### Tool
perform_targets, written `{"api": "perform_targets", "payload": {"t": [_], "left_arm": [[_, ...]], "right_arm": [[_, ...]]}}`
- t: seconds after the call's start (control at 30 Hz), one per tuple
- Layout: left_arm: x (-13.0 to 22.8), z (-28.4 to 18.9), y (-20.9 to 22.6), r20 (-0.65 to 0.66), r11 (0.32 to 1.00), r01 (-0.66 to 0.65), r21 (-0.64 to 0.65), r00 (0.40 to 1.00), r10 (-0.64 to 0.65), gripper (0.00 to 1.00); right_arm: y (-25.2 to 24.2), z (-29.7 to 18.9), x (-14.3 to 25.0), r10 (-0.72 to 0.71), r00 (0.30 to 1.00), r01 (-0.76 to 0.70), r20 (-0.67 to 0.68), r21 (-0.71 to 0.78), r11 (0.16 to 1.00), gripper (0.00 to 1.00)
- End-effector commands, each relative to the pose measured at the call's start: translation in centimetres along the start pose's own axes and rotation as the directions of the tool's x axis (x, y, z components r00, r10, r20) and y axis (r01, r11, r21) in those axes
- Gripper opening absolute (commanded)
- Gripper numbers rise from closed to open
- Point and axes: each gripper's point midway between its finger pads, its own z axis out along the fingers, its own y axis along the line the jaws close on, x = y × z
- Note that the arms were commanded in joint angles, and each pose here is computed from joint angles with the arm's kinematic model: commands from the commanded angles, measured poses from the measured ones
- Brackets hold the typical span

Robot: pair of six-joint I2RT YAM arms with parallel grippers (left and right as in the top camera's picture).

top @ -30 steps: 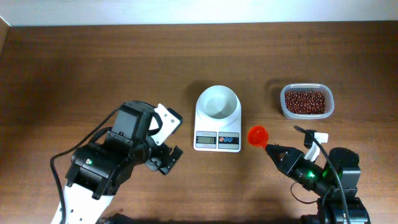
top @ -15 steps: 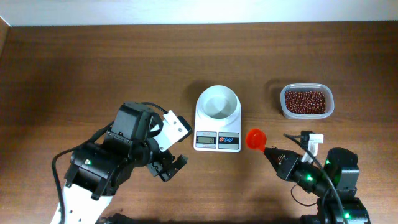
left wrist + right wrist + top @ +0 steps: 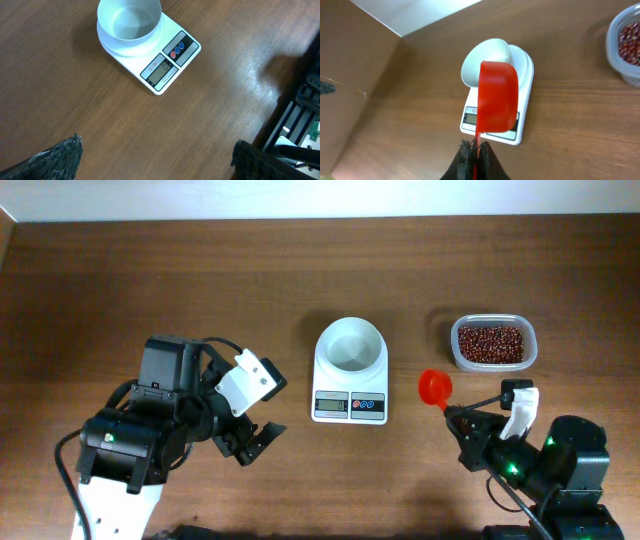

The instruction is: Scoop and weigh 50g on scale

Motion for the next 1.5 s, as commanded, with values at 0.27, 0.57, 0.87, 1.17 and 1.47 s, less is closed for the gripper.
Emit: {"api": "perform_targets", "payload": {"t": [0.27, 0.57, 0.87, 1.17, 1.47], "left_arm": [[-0.1, 0.8, 1.0, -0.032, 1.0, -0.011, -0.003, 0.999, 0.011, 0.99], [0.0, 1.0, 1.1, -0.038, 1.0, -0.008, 0.0, 0.999, 0.008, 0.99], [0.0, 1.0, 1.1, -0.038, 1.0, -0.008, 0.0, 0.999, 0.008, 0.99], [0.0, 1.0, 1.1, -0.038, 1.0, -0.008, 0.0, 0.999, 0.008, 0.99], [0.0, 1.0, 1.1, -0.038, 1.0, -0.008, 0.0, 0.999, 0.008, 0.99]], "right_arm": [[0.0, -1.6, -1.4, -0.031, 0.999, 0.029, 0.03, 0.079, 0.996, 0.04], [0.1, -1.8, -1.7, -0.049, 0.998, 0.046, 0.038, 0.081, 0.996, 0.04], [-0.2, -3.4, -4.4, -0.098, 0.987, 0.074, 0.126, 0.184, 0.98, 0.04], [-5.7, -0.3, -5.6, -0.049, 0.999, 0.05, -0.012, 0.394, 0.918, 0.04], [-12.9, 1.3, -9.9, 0.061, 0.967, 0.139, -0.246, 0.718, 0.682, 0.04]]}}
